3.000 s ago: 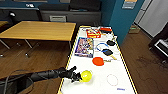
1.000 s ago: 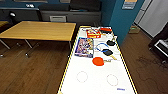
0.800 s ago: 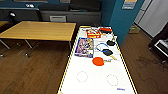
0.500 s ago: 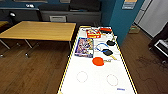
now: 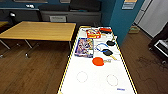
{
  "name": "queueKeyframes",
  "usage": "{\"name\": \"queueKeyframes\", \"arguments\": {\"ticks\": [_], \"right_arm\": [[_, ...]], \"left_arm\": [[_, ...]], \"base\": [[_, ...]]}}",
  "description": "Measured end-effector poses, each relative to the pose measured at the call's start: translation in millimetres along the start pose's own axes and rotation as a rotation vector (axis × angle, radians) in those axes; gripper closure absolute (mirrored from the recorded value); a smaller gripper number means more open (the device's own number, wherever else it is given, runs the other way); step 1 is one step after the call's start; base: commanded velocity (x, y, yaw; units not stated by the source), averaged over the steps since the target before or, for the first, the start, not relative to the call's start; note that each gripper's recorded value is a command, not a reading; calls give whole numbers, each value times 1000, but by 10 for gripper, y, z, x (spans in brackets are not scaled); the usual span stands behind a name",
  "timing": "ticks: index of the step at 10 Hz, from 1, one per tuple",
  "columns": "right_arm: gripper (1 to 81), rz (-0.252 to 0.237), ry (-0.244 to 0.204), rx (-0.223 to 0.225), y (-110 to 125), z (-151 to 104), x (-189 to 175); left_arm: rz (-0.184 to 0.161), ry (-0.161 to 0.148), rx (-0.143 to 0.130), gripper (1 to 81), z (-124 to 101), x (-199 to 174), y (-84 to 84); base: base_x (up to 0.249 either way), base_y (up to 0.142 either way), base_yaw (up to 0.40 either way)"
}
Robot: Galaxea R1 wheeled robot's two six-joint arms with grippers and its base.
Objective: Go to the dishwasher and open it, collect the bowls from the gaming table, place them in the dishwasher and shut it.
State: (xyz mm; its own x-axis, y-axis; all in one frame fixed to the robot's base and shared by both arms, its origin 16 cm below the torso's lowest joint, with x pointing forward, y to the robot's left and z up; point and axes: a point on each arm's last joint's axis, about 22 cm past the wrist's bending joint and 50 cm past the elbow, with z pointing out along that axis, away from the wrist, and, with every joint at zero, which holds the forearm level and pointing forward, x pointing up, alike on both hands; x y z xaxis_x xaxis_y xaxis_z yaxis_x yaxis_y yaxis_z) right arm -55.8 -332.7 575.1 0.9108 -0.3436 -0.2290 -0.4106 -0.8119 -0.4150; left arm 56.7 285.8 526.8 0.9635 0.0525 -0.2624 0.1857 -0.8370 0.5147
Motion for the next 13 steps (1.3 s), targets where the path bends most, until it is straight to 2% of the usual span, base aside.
{"name": "queueKeyframes", "arguments": {"ticks": [1,3,4,6,7,9,13], "right_arm": [[811,-8,1,13,-63,71,-9],[811,-34,37,25,-107,151,89],[811,-41,47,29,-118,173,108],[811,-44,43,28,-107,177,63],[811,-45,48,26,-92,176,78],[811,-47,47,25,-91,198,70],[811,-49,47,22,-83,241,60]], "left_arm": [[9,-6,6,811,116,-133,-7],[29,57,72,811,161,-11,-251],[42,75,92,811,240,9,-303],[42,54,96,811,546,-206,-227],[40,49,113,811,642,-254,-265],[50,55,167,811,747,-271,-430],[44,46,244,811,978,-391,-581]], "base": [[0,0,0],[0,0,0],[0,0,0],[0,0,0],[0,0,0],[0,0,0],[0,0,0]]}}
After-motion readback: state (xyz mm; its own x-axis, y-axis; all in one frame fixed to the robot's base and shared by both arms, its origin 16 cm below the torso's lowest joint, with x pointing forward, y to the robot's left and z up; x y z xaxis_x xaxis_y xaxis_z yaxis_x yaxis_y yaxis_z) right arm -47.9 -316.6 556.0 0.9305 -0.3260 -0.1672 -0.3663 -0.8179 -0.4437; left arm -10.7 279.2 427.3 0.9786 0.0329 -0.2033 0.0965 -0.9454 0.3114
